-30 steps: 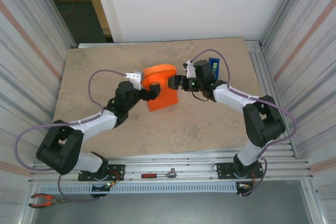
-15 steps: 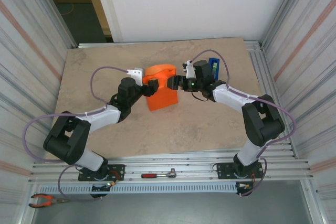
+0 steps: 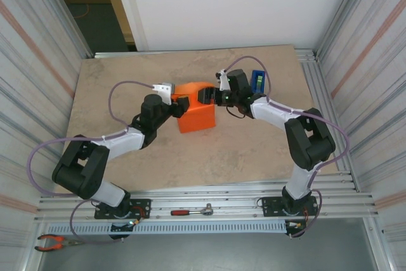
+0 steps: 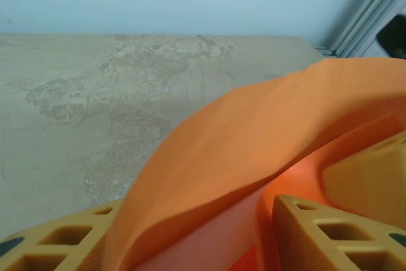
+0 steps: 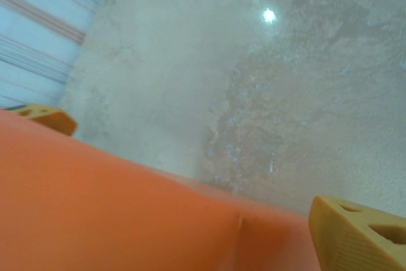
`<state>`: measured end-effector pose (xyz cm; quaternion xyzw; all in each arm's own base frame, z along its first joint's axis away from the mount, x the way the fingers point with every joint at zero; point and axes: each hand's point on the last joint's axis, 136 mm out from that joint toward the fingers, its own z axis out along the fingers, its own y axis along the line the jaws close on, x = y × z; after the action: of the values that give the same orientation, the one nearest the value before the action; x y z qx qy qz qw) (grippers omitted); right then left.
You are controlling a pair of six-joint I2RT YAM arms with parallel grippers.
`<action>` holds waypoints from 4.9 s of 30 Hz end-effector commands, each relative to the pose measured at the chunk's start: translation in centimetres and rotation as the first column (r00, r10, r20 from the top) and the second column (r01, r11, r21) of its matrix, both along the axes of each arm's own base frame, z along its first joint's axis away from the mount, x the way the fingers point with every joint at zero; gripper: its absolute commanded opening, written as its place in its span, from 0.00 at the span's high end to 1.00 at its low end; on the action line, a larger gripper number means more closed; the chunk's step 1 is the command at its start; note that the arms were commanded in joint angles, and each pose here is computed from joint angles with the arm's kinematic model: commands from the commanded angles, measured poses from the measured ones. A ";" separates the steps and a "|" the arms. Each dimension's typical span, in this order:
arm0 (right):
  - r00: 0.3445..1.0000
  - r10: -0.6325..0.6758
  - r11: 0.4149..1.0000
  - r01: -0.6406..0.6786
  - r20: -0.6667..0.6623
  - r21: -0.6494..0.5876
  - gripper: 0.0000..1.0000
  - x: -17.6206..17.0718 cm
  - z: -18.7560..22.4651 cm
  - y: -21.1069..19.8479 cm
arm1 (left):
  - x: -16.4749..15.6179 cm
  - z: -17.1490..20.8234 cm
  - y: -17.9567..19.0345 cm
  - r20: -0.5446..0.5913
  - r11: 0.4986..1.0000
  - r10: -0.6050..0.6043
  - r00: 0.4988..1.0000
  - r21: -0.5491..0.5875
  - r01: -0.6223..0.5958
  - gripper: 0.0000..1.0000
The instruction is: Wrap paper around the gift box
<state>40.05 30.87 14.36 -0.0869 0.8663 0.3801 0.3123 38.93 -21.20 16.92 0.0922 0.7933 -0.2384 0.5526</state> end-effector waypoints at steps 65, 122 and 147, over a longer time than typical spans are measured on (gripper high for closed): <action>0.984 -0.158 0.941 0.175 0.081 -0.291 0.90 -4.5 -3.0 -3.8 | -1.8 7.8 -0.5 0.009 0.969 -0.073 0.997 -0.235 0.073 0.41; 0.978 -0.203 0.953 0.207 0.039 -0.223 0.46 -4.1 -1.7 -5.3 | -3.9 8.3 3.2 0.054 0.985 0.000 0.999 -0.170 0.009 0.03; 0.979 -0.202 0.951 0.200 0.013 -0.236 0.48 -4.2 -2.8 -5.4 | 0.0 3.5 5.9 0.024 0.904 0.411 0.911 0.118 -0.411 0.03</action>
<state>37.14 26.80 16.12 -0.0403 0.8778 0.2786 0.3876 38.49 -18.04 17.77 0.0108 0.8262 -0.1062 0.5531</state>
